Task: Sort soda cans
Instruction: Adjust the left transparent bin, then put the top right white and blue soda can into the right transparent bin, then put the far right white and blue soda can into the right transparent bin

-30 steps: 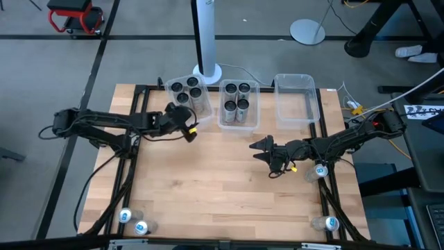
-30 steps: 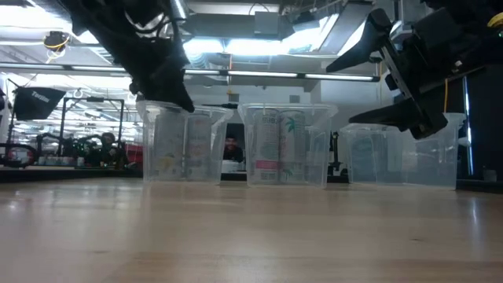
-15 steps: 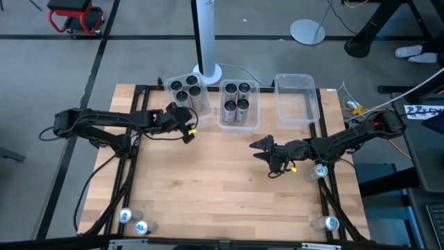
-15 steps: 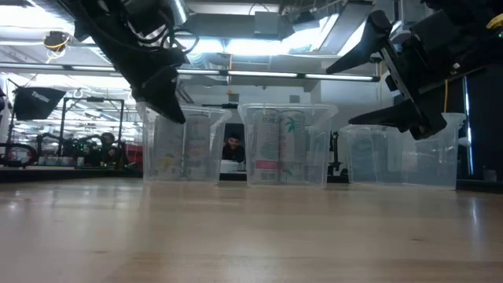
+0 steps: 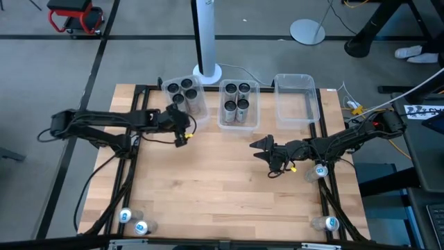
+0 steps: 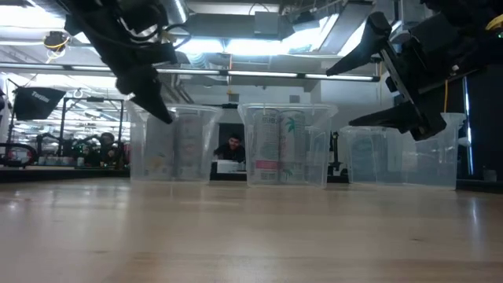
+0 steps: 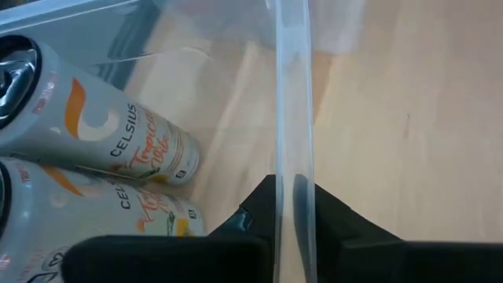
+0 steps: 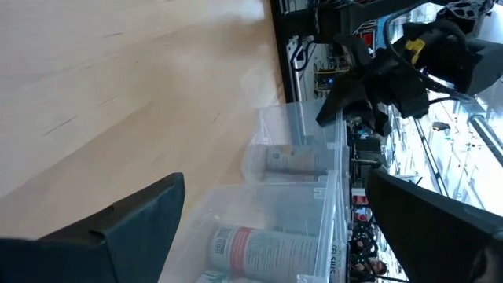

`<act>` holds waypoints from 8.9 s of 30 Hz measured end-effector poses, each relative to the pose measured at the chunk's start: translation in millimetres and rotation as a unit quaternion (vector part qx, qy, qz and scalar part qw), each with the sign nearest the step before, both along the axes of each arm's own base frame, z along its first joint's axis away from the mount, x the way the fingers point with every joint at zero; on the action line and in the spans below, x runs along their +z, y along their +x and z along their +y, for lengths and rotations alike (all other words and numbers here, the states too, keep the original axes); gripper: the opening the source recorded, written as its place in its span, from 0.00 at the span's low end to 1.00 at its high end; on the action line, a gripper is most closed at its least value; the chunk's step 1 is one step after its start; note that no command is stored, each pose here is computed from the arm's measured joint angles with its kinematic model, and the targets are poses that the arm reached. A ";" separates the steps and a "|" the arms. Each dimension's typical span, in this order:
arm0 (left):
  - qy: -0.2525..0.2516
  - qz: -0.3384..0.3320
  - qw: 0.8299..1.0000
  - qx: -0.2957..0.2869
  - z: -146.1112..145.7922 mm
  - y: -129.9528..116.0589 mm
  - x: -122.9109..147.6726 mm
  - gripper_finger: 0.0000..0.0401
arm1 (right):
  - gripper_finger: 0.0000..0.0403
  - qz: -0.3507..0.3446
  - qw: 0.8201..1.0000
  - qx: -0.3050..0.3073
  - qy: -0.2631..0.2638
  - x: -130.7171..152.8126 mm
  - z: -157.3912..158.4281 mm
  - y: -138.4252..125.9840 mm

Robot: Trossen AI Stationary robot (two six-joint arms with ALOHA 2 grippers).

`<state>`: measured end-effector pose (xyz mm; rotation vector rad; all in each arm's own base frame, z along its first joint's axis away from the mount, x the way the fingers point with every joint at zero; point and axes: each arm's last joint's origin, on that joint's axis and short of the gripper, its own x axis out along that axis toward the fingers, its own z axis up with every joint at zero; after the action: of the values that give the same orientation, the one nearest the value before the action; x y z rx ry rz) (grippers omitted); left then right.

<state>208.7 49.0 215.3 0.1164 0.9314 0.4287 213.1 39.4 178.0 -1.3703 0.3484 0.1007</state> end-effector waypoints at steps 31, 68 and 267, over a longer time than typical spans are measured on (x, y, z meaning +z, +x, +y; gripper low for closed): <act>-0.001 -0.023 0.999 -0.033 -7.4 -24.7 54.5 0.59 | 0.98 -0.008 1.000 -0.021 -0.007 4.8 -0.7 2.3; 0.070 -0.324 0.922 -0.199 -62.0 -1.8 53.5 0.63 | 0.98 0.473 0.652 -0.345 0.482 153.6 33.7 -60.0; 0.079 -0.286 0.932 -0.210 -61.8 -3.3 47.0 0.63 | 0.74 0.397 0.813 -0.247 0.346 214.7 102.8 -26.7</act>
<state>205.4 -12.8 262.3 0.3138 0.2789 0.1197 186.4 142.2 392.8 -0.4131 1.2324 0.3364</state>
